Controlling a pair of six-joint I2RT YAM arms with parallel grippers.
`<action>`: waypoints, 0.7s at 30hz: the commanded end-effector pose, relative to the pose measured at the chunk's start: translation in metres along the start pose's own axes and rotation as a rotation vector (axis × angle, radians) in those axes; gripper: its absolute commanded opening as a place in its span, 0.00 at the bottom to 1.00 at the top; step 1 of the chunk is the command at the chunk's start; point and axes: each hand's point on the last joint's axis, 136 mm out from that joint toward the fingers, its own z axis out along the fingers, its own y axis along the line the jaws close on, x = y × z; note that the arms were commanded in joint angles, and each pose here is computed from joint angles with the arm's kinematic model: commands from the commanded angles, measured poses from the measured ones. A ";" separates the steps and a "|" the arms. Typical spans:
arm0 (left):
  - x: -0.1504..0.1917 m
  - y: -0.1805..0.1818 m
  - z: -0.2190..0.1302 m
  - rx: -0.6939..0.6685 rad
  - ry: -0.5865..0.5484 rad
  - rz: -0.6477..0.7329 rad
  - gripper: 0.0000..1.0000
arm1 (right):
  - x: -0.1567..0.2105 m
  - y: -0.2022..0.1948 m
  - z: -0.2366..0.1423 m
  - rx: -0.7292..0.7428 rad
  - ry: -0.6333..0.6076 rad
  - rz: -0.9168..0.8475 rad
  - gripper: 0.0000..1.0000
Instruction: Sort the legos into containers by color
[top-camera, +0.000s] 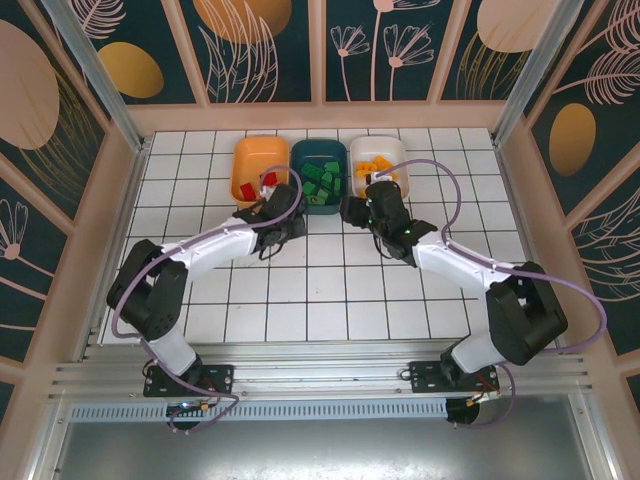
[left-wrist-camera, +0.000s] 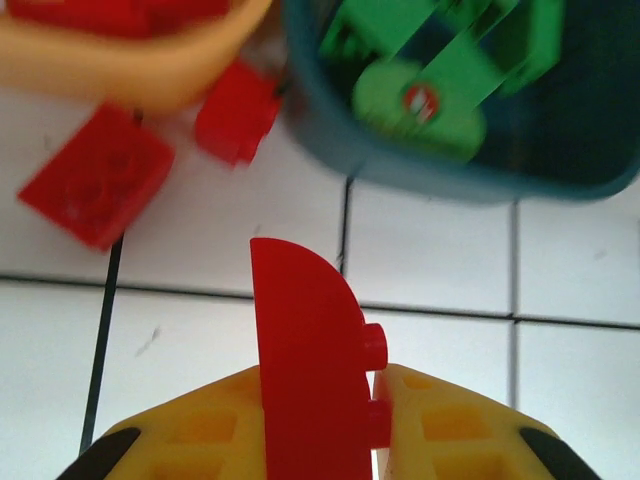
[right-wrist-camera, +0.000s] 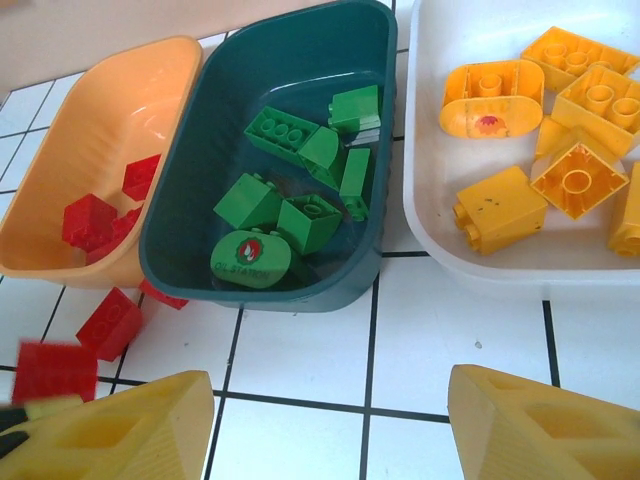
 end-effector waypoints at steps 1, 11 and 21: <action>-0.048 -0.005 -0.014 0.009 -0.071 0.046 0.22 | -0.002 -0.006 -0.012 0.019 -0.015 0.008 0.64; -0.121 0.041 0.066 -0.149 -0.041 0.027 0.25 | -0.009 -0.005 -0.036 -0.006 -0.020 -0.019 0.64; -0.156 0.053 0.079 -0.183 -0.047 0.031 0.66 | -0.008 -0.003 -0.046 -0.035 0.018 -0.061 0.69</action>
